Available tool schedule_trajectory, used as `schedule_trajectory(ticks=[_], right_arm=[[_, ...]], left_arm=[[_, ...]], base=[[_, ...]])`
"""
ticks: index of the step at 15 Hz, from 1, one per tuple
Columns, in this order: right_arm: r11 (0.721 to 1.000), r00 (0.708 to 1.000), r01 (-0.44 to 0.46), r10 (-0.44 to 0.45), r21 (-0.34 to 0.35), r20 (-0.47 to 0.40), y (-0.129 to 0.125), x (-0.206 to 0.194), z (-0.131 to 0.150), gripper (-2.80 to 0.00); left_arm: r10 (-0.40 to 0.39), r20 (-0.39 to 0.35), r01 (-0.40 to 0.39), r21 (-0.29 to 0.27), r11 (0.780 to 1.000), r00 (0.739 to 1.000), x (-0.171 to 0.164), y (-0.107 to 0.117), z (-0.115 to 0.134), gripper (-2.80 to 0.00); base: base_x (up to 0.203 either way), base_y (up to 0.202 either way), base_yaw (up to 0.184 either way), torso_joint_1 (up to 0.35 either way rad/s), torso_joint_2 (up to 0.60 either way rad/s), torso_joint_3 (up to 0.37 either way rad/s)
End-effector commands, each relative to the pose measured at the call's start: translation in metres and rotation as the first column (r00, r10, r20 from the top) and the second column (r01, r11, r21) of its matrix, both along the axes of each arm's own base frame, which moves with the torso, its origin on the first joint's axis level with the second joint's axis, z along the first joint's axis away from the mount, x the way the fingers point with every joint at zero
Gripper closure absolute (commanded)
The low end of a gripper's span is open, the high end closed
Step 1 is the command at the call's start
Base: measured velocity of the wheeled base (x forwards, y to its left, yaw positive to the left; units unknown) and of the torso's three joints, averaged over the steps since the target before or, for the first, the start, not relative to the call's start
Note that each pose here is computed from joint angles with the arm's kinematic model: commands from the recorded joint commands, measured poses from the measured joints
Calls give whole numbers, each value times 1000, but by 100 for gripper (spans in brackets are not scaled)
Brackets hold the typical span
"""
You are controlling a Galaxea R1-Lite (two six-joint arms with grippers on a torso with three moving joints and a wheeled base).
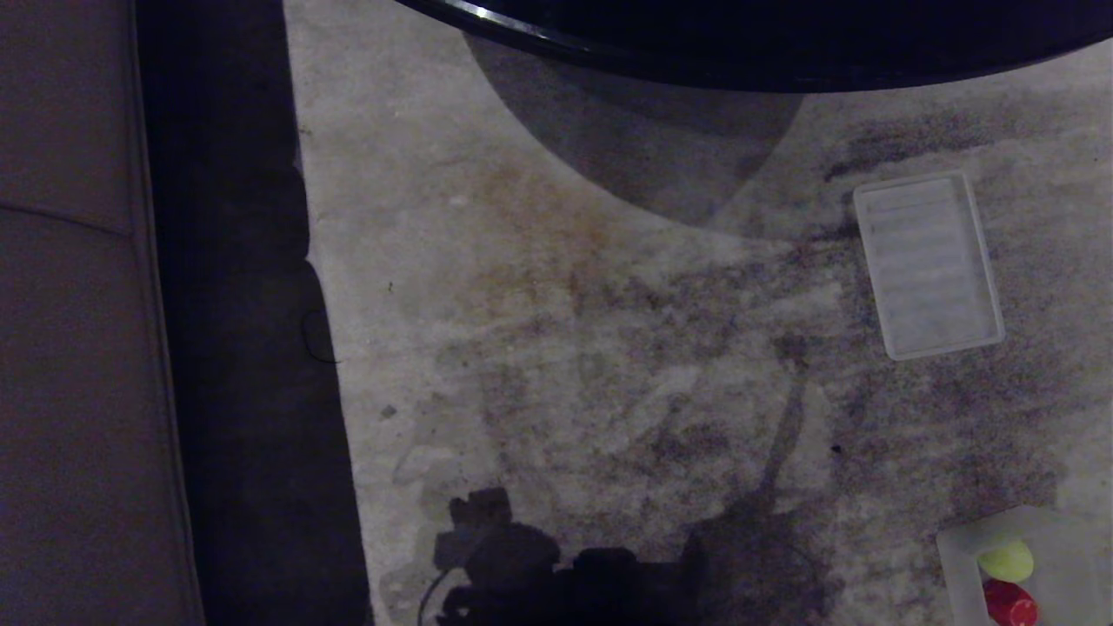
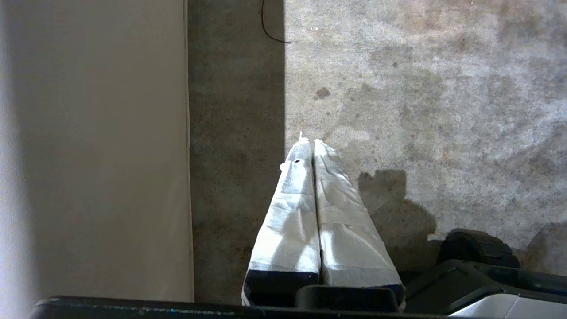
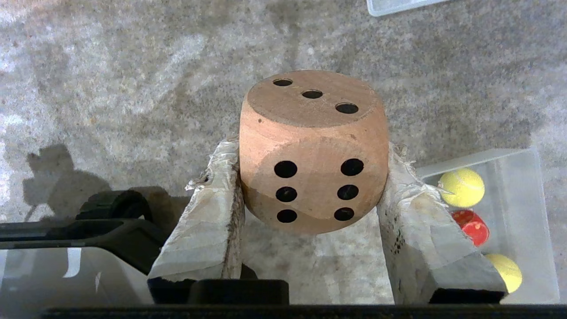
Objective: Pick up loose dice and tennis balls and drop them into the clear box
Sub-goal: Put the toys in the box
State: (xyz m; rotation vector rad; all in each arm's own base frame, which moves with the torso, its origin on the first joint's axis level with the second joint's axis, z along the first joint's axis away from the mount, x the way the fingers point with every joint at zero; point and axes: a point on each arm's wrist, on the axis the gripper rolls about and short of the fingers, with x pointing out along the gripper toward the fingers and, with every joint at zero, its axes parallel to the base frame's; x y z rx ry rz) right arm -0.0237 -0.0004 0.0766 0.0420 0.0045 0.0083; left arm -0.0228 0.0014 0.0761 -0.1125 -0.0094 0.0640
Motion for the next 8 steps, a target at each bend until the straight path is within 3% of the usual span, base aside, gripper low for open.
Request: schedule_trajectory(ticks=[1,5,8], right_arm=[[1000,1000,1,-1,2,-5,0,0,-1,0],[1000,1000,1,-1,2,-6,0,0,-1,0],[1000,1000,1,-1,1,-6,0,0,-1,0]], left_arm=[[2,-3,-2,-1,1000,1000,0,0,0,0],[2,-2,-2,-7,1000,1000,0,0,0,0],[2,-2,-2,-12,1000,1000,0,0,0,0]], base=[[0,0,0,0,0,0],[0,0,0,1,0,7],[0,0,0,3,1,150]])
